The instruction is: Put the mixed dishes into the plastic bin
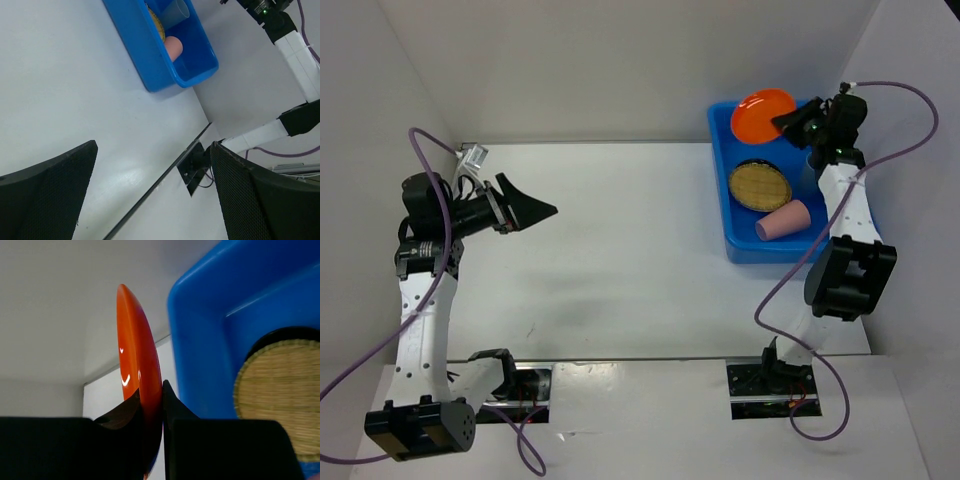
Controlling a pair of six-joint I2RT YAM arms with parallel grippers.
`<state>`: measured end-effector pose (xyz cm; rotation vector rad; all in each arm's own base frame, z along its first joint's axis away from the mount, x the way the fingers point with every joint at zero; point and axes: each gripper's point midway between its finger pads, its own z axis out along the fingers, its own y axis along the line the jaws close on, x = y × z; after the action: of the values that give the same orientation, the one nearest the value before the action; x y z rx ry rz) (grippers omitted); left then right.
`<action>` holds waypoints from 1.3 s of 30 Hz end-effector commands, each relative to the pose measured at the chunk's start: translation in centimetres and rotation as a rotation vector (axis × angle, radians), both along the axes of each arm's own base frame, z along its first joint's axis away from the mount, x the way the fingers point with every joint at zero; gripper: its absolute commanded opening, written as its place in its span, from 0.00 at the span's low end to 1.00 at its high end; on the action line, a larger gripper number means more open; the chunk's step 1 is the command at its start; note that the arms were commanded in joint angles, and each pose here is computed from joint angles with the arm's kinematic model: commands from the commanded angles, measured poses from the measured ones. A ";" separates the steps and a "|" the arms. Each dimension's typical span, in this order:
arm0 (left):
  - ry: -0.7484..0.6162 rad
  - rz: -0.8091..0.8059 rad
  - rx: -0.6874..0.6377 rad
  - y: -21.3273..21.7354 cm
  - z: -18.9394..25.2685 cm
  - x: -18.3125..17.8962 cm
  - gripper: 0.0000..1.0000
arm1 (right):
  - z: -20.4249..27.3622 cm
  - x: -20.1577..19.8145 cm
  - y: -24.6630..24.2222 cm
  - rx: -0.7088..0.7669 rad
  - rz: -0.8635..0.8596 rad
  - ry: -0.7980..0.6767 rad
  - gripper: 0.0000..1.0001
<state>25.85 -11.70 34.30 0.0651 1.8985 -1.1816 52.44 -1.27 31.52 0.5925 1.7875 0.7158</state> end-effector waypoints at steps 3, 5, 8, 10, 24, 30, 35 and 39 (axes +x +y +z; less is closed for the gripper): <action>0.019 0.002 -0.011 0.3 -0.6 0.4 1.00 | -6.2 1.3 -2.7 -0.011 -0.030 0.166 0.01; 0.019 0.002 -0.011 0.3 -0.6 0.4 1.00 | -8.2 1.7 -3.2 -0.021 -0.045 0.207 0.01; 0.032 0.000 -0.009 0.4 -1.0 0.8 1.00 | -11.2 1.7 -4.6 -0.060 -0.107 0.273 0.01; 0.041 0.000 -0.010 0.4 -1.1 0.7 1.00 | -13.0 1.3 -5.4 -0.073 -0.151 0.328 0.01; 0.074 -0.010 -0.015 0.1 -1.2 -0.4 1.00 | -14.2 0.3 -7.4 -0.110 -0.268 0.449 0.97; 0.040 -0.005 -0.025 -0.2 -0.1 -1.7 1.00 | -5.4 -1.6 -6.1 -0.133 -0.288 0.301 1.00; 0.041 -0.012 -0.038 -0.5 -0.2 -2.8 1.00 | 3.6 -5.7 -0.1 -0.163 -0.217 0.129 1.00; 0.006 -0.032 -0.034 -1.0 0.5 -4.3 1.00 | 6.9 -10.1 5.3 -0.106 -0.045 0.066 1.00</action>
<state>22.84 -12.21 34.18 0.0411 1.9113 -1.2061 45.57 1.30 36.11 0.6521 1.8444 0.4710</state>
